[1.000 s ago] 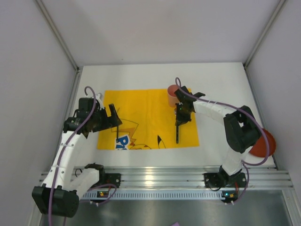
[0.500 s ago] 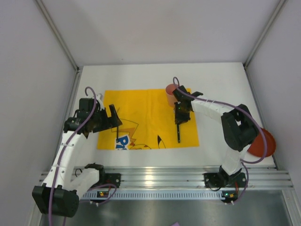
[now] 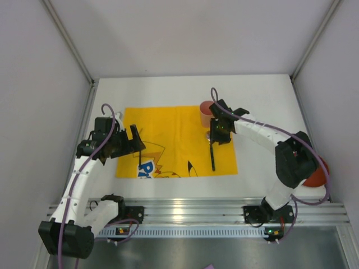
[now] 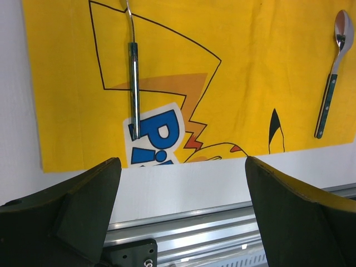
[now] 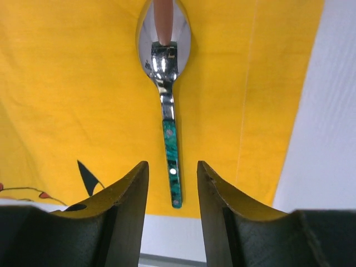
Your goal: Set the dinner table for one person
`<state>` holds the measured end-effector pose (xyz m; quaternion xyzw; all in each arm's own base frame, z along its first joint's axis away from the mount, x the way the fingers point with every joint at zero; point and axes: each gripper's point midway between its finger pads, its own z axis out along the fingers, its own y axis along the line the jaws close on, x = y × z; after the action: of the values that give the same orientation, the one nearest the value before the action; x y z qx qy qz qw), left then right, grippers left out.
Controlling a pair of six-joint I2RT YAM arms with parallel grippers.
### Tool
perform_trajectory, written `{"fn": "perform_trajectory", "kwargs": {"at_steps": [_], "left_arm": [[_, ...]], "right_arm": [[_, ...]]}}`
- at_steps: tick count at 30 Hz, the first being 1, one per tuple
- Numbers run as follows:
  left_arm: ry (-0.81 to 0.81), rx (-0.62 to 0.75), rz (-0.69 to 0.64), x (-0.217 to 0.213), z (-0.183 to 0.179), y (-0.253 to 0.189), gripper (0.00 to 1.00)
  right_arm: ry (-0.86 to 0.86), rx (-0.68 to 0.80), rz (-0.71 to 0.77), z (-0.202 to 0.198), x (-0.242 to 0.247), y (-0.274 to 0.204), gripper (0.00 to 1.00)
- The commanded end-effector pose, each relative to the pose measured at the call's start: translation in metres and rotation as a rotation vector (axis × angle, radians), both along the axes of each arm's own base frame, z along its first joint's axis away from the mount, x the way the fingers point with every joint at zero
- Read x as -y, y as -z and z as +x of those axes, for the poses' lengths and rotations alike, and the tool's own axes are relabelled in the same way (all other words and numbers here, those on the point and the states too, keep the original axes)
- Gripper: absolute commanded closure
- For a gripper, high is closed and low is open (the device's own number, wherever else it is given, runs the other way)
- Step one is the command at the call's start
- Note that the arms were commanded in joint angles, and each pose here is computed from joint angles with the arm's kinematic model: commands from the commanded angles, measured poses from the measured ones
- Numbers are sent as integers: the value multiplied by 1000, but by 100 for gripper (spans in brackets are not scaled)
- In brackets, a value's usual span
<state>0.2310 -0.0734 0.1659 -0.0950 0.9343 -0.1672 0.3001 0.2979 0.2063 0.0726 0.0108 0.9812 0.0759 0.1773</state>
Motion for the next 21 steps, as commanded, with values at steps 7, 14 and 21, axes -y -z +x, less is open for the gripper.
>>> {"fn": "perform_trajectory", "kwargs": {"at_steps": [7,14,21], "left_arm": [[-13,54,-14,1,5,-4,1],[0,59,-26,4,7,-1,1],[11,58,-26,7,6,0,1]], "right_arm": [[105,171,-94,-18,80,-81,56],[575,28,-161,-52,253,-50,58],[793,-113,-251,-62,314,-17,59]]}}
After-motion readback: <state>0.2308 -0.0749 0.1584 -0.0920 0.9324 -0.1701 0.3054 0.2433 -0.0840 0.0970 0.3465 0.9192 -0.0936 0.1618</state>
